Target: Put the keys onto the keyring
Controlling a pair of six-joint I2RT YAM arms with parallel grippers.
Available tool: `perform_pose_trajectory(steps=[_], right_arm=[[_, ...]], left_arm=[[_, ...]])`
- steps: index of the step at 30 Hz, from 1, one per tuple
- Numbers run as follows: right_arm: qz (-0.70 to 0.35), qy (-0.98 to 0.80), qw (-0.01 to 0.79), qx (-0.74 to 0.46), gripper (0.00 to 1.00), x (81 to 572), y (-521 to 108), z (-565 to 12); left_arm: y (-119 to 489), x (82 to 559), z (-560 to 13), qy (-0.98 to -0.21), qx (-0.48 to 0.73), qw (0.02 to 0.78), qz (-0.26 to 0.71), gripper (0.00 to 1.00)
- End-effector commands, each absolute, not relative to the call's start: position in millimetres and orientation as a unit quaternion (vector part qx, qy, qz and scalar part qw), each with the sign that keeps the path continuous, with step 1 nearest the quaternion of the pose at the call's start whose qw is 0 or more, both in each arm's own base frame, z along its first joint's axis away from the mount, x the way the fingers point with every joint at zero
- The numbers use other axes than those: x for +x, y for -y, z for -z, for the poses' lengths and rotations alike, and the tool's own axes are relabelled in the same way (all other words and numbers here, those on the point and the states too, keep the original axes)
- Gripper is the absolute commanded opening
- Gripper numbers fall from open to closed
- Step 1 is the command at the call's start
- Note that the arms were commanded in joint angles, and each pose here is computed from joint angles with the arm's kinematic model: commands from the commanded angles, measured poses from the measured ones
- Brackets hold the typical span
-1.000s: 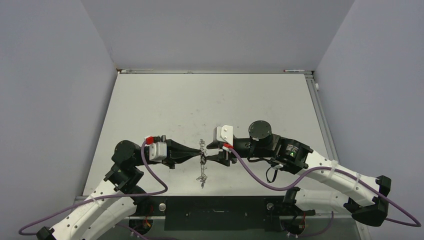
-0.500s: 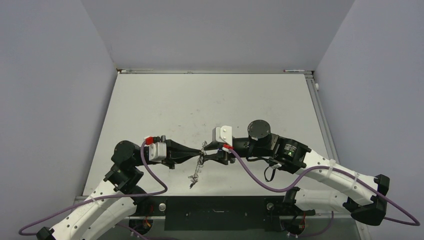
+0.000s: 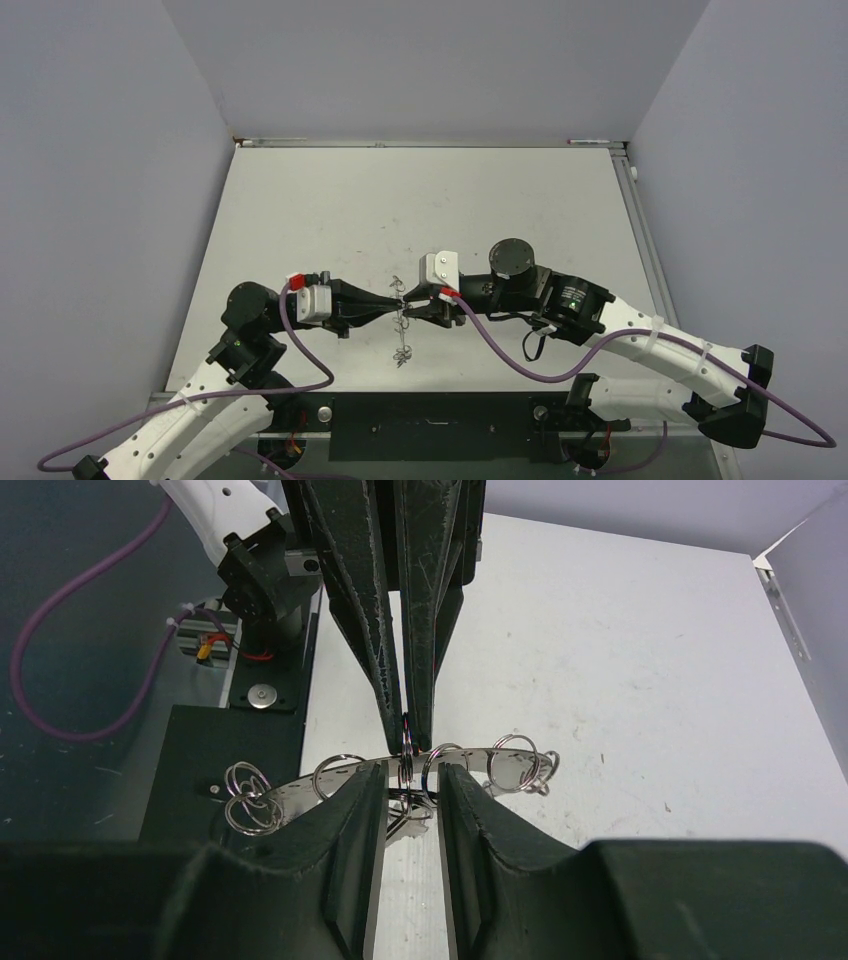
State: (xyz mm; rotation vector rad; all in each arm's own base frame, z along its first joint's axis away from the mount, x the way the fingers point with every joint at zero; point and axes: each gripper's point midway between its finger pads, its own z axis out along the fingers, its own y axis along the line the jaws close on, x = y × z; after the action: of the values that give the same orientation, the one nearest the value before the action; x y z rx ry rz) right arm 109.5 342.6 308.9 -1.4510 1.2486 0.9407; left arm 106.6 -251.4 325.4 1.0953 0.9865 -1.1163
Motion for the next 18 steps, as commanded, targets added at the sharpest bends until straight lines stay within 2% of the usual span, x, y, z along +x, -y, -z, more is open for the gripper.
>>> perform_pose_trajectory(steps=[1,8,14,18], right_arm=[[-0.401,-0.484,0.511,-0.587,0.26,109.7,-347.6,-333.5],[-0.398,-0.486,0.510,-0.588,0.24,111.9,-349.1,-330.5],[-0.396,-0.487,0.510,-0.588,0.15,112.6,-349.9,-328.3],[-0.397,-0.488,0.512,-0.585,0.14,113.5,-350.2,-328.9]], left_arm=[[247.4,106.8,-345.9,-0.397,0.466,0.635,0.472,0.00],[246.8,107.7,-345.7,-0.398,0.463,0.637,0.470,0.00],[245.9,109.1,-346.8,-0.400,0.460,0.641,0.467,0.00],[245.5,110.4,-347.1,-0.401,0.457,0.644,0.465,0.00]])
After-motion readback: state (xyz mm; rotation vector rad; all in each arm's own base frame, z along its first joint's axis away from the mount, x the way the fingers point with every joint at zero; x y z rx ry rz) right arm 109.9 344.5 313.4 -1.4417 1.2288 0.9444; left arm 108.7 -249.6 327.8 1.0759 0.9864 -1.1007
